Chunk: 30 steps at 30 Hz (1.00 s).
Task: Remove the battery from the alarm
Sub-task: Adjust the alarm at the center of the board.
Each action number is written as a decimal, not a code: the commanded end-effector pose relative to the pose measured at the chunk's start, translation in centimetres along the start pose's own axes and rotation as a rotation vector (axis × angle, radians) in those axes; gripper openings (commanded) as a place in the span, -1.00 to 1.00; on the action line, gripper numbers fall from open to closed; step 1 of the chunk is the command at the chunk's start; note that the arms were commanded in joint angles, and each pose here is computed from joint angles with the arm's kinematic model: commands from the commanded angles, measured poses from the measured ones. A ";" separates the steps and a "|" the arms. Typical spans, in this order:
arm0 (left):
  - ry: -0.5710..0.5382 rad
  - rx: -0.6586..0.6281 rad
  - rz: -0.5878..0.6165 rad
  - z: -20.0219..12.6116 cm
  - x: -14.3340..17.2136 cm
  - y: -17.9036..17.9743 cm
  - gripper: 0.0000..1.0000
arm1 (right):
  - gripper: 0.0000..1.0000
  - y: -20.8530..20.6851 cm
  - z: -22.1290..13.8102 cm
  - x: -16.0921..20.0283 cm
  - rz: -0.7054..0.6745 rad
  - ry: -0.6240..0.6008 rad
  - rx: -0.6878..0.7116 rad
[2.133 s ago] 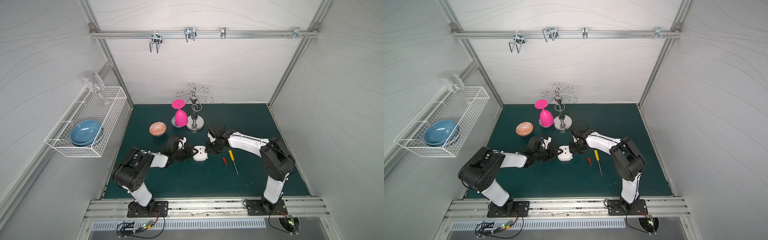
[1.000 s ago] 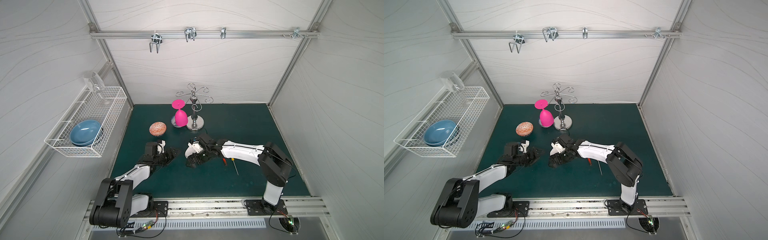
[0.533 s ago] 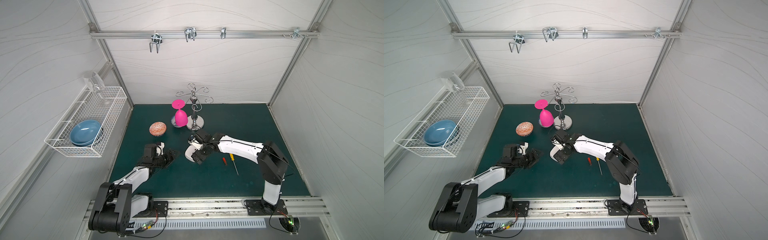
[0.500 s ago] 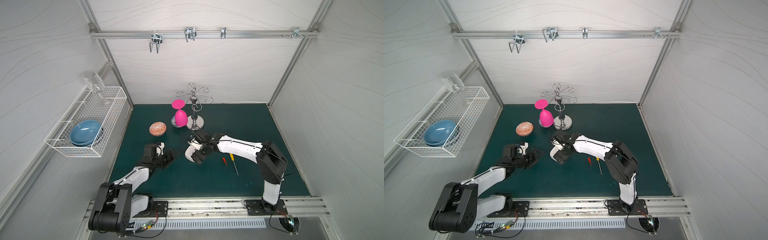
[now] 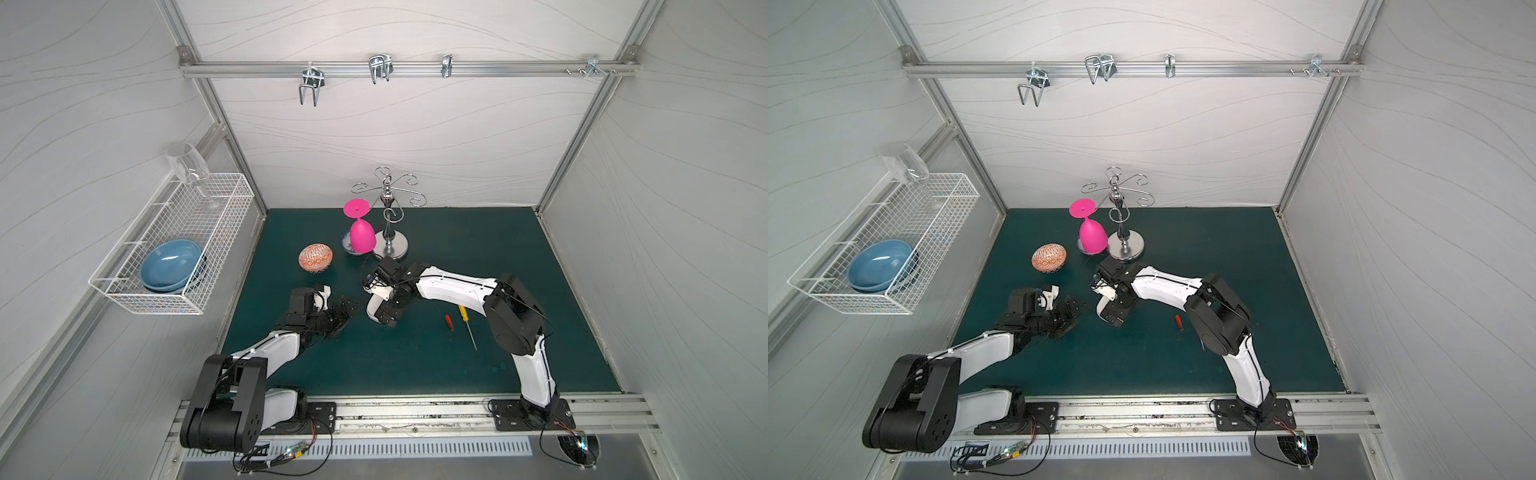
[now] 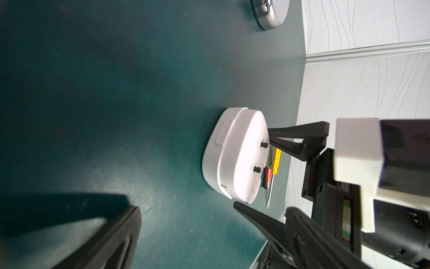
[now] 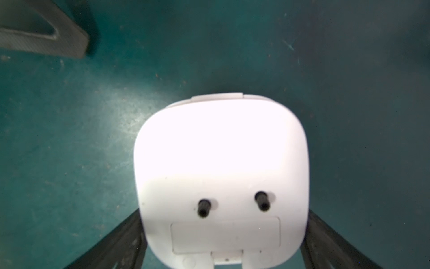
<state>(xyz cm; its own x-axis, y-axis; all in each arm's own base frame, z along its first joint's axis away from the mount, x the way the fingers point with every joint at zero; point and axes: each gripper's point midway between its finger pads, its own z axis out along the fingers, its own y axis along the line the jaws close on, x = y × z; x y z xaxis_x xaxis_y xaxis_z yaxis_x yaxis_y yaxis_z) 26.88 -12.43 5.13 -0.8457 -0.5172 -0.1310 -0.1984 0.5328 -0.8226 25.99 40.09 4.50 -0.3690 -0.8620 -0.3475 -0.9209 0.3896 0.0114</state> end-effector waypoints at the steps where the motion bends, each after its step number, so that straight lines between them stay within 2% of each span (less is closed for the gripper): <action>1: -0.017 0.068 0.005 0.4 -0.9 -1.1 1.00 | 0.98 0.6 0.9 0.0 -0.036 0.021 -0.045; 4: -0.010 0.073 -0.015 0.9 -1.0 -0.8 1.00 | 0.98 0.4 1.0 -0.4 -0.039 0.007 -0.035; 8: -0.025 0.116 0.001 1.2 -1.7 -1.5 0.98 | 0.77 0.3 -0.1 -0.9 -0.028 -0.035 -0.024; 14: 0.006 0.155 -0.007 1.7 -1.5 -1.8 0.92 | 0.60 0.4 -2.4 -1.6 0.022 -0.122 -0.041; 18: 0.041 0.188 -0.030 2.2 -1.3 -2.2 0.86 | 0.58 0.7 -3.1 -1.9 0.050 -0.156 -0.055; 24: 0.108 0.274 0.001 3.4 -0.3 -4.6 0.76 | 0.58 1.2 -4.2 -2.6 0.108 -0.222 -0.081; 27: 0.128 0.300 0.011 3.9 0.1 -5.6 0.60 | 0.58 1.1 -4.6 -2.8 0.125 -0.240 -0.080; 30: 0.144 0.317 0.021 4.1 0.2 -6.4 0.32 | 0.59 1.1 -5.1 -3.1 0.153 -0.268 -0.102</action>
<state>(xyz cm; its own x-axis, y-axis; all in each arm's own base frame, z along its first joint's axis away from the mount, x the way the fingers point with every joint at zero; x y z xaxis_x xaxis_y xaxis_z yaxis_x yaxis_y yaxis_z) 28.50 -17.80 5.54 -0.9069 -0.4211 -0.0167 -0.1387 0.3358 -0.9317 25.09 40.76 7.55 -0.4523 -0.7429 -0.4934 -0.8825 0.4527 0.1273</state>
